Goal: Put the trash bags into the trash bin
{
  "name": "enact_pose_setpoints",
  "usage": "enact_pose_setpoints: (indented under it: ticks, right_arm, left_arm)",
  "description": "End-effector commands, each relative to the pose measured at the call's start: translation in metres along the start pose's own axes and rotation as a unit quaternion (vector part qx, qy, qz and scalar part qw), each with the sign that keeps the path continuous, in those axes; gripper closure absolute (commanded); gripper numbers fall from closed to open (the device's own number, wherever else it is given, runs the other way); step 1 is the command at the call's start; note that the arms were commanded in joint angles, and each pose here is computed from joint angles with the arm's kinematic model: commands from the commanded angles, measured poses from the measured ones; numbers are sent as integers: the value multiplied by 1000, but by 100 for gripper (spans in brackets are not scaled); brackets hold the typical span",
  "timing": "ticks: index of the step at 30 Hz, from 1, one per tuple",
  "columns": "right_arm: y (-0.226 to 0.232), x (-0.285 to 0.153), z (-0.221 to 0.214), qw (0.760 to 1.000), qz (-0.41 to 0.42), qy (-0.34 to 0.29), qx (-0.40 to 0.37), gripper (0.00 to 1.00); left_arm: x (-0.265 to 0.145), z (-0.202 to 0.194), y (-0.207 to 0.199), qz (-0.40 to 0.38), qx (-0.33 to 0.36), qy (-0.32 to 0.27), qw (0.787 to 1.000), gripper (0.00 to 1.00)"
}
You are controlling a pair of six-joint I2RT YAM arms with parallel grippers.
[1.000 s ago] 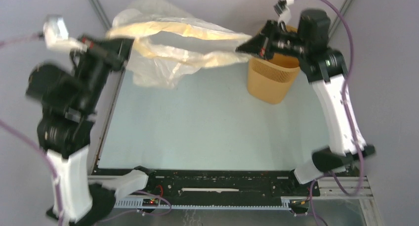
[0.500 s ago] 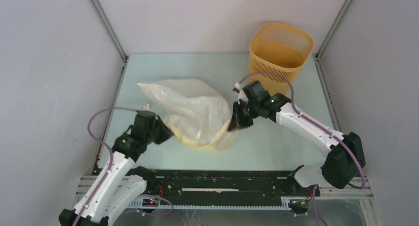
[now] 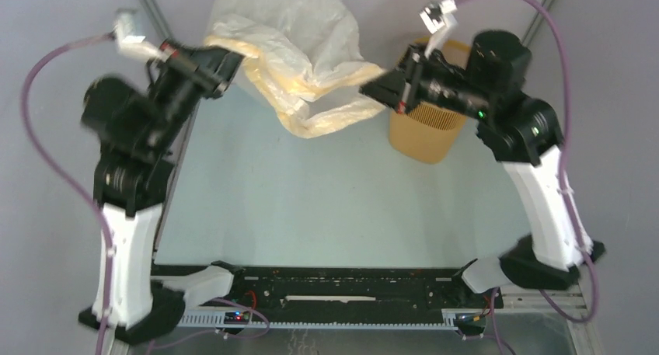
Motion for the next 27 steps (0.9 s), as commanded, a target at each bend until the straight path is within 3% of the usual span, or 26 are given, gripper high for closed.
enact_pose_setpoints:
  ticks: [1,2,4,6,7,10,11,13,17,22,24,27]
  right_arm:
    - [-89,16,-110,988,-85,116,59,100]
    - [-123,16,-164,973,-117,172,100,100]
    - [-155,2,-233,943,-159,248,152,100]
    - [-167,-15,-276,917,-192,297,183,100]
    - [-165,-22,-285,913,-192,308,184,100]
    - [-149,-27,-267,936,-174,269,144,100]
    - [-146,-26,-255,944,-167,250,138,100]
    - [-140,-20,-227,953,-152,221,141,100]
    - [-126,-12,-172,960,-135,198,143,100]
    - [-121,-10,-163,955,-138,220,144,100]
    - [-136,-11,-185,938,-161,260,164,100]
    - [-155,-23,-226,903,-201,326,196,100]
  left_arm:
    - [-50,-153,139,223,-56,150,962,100]
    - [-80,-206,174,289,-105,211,928,100]
    - [-144,-316,212,322,-192,355,857,100]
    - [-189,-362,213,319,-242,404,823,100]
    - [-194,-357,214,320,-241,378,835,100]
    - [-168,-288,198,272,-171,243,915,100]
    - [-157,-267,190,254,-153,213,931,100]
    - [-134,-241,174,229,-134,206,942,100]
    - [-84,-197,135,165,-94,251,949,100]
    - [-75,-155,123,167,-32,205,964,100]
    - [-88,-181,147,219,-45,236,946,100]
    - [-118,-242,174,269,-94,349,893,100]
Point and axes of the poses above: each gripper's point midway between its finger pads, its own x axis out along the fingers, its own y axis along the line the jaws close on, z = x × y, the point moved 3 cm from there along -x, back along the fingers, and after that the axes turned 7 degrees about x, right-handed, at the moved point
